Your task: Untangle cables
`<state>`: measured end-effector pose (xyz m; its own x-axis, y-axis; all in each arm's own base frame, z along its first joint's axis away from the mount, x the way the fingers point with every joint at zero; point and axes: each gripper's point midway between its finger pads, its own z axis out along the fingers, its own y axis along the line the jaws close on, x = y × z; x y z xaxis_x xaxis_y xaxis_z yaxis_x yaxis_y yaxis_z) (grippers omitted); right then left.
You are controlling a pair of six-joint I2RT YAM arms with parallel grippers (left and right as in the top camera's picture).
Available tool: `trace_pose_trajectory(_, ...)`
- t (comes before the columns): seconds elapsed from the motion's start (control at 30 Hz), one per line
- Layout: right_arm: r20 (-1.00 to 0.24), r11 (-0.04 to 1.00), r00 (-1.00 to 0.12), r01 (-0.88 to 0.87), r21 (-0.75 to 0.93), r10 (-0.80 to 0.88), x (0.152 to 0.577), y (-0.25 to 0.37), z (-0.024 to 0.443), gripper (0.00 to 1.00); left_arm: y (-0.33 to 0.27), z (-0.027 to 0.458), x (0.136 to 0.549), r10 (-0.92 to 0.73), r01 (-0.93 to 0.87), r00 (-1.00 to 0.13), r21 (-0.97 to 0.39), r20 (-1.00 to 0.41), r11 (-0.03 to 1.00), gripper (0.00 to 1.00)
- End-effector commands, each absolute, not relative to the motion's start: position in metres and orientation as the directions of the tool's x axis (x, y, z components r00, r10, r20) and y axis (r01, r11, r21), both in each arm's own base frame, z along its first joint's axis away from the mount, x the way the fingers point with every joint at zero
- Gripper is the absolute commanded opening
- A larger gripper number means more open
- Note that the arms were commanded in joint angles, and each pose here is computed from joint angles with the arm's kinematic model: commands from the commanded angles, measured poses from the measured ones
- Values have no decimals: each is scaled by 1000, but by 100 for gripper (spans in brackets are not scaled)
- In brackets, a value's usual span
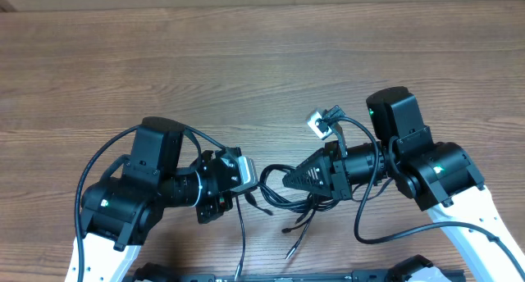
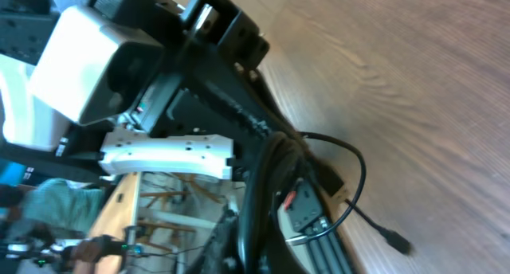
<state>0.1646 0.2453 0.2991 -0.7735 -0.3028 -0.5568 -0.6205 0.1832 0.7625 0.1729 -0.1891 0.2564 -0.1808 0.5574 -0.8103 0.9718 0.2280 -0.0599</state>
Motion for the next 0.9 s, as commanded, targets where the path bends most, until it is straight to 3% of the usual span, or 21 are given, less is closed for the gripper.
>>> trace_pose_trajectory(0.0,-565,242,-772,-631,738,-291,173,243,295,36,-192,263,173,526,966,-214,-100,-823,237,4)
trace_pose_trajectory(0.07,-535,314,-801,-598,737,-270,181,241,287,47,-191,262,173,524,961,-235,-114,-819,253,4)
trace_pose_trajectory(0.13,-505,384,-827,-561,733,-245,188,237,280,71,-191,263,174,516,954,-262,-136,-816,268,4)
trace_pose_trajectory(0.17,-495,413,-837,-547,729,-235,191,235,277,79,-191,263,174,512,950,-274,-146,-814,276,4)
trace_pose_trajectory(0.3,-465,487,-861,-501,715,-204,199,230,268,96,-188,260,182,501,918,-349,-180,-792,354,4)
trace_pose_trajectory(0.33,-454,506,-870,-485,713,-194,201,228,266,99,-182,256,193,483,873,-421,-199,-767,446,4)
trace_pose_trajectory(0.4,-420,559,-895,-427,711,-151,207,224,260,100,-169,250,210,428,770,-542,-223,-723,598,4)
trace_pose_trajectory(0.5,-368,606,-926,-341,718,-85,213,220,256,100,-163,248,217,384,707,-598,-238,-704,666,4)
trace_pose_trajectory(0.7,-195,626,-975,-86,775,109,222,217,255,100,-166,254,224,293,647,-649,-306,-702,698,4)
trace_pose_trajectory(0.87,-73,594,-967,89,800,244,229,217,257,100,-183,272,220,270,709,-605,-352,-749,611,4)
